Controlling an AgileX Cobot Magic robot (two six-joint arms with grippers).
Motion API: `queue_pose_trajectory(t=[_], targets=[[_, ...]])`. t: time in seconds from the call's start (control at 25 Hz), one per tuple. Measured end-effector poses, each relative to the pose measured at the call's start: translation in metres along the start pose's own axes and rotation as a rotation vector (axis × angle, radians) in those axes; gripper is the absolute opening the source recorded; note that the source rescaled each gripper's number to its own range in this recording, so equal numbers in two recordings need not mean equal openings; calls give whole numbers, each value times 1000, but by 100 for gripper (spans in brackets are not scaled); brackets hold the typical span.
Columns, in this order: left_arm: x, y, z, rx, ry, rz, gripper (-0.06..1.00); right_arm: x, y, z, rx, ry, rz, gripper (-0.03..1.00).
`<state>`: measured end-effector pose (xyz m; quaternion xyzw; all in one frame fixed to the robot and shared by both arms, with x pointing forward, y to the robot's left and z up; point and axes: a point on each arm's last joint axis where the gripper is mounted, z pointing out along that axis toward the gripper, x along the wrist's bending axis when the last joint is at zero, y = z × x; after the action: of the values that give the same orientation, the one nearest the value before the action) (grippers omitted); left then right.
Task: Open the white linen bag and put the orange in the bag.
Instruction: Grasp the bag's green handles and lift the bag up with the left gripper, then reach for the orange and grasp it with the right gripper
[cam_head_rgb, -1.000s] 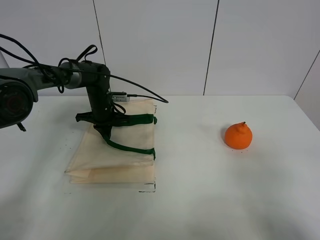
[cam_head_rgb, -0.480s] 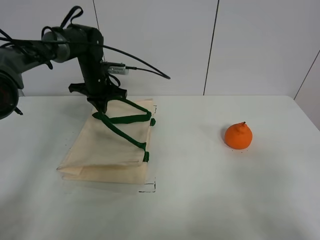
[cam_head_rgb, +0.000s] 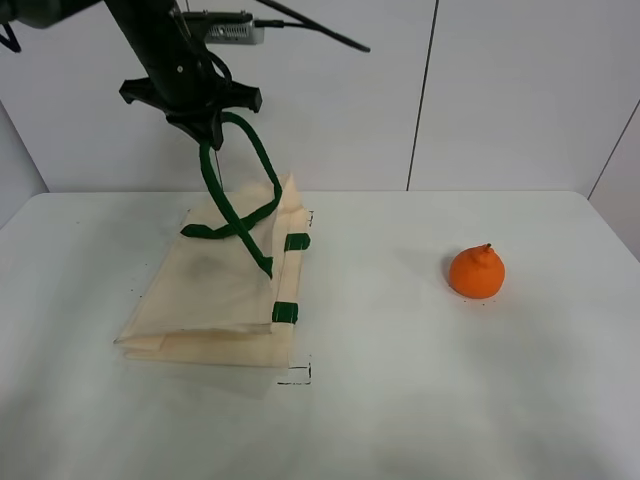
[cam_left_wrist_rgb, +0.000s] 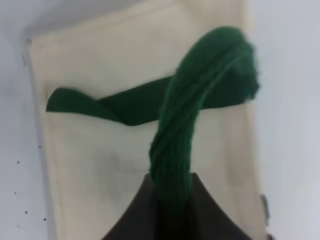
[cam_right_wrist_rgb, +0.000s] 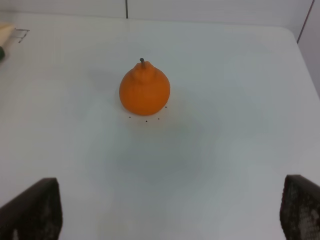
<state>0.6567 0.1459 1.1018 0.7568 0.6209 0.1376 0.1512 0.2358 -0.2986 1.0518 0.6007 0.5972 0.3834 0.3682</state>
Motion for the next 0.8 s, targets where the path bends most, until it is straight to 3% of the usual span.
queue_pose_trajectory(t=[0.16, 0.4, 0.56, 0.8], targets=[[-10, -3, -31, -59, -22, 39, 1, 0, 2, 3, 24, -1, 0, 100], [-9, -7, -61, -121, -35, 44, 1, 1, 44, 37, 205, -5, 4, 100], [-6, -10, -82, -162, -42, 40, 1, 3, 85, 82, 327, -2, 10, 100], [-6, -11, -88, -176, -45, 39, 1, 4, 120, 191, 608, -7, 16, 100]])
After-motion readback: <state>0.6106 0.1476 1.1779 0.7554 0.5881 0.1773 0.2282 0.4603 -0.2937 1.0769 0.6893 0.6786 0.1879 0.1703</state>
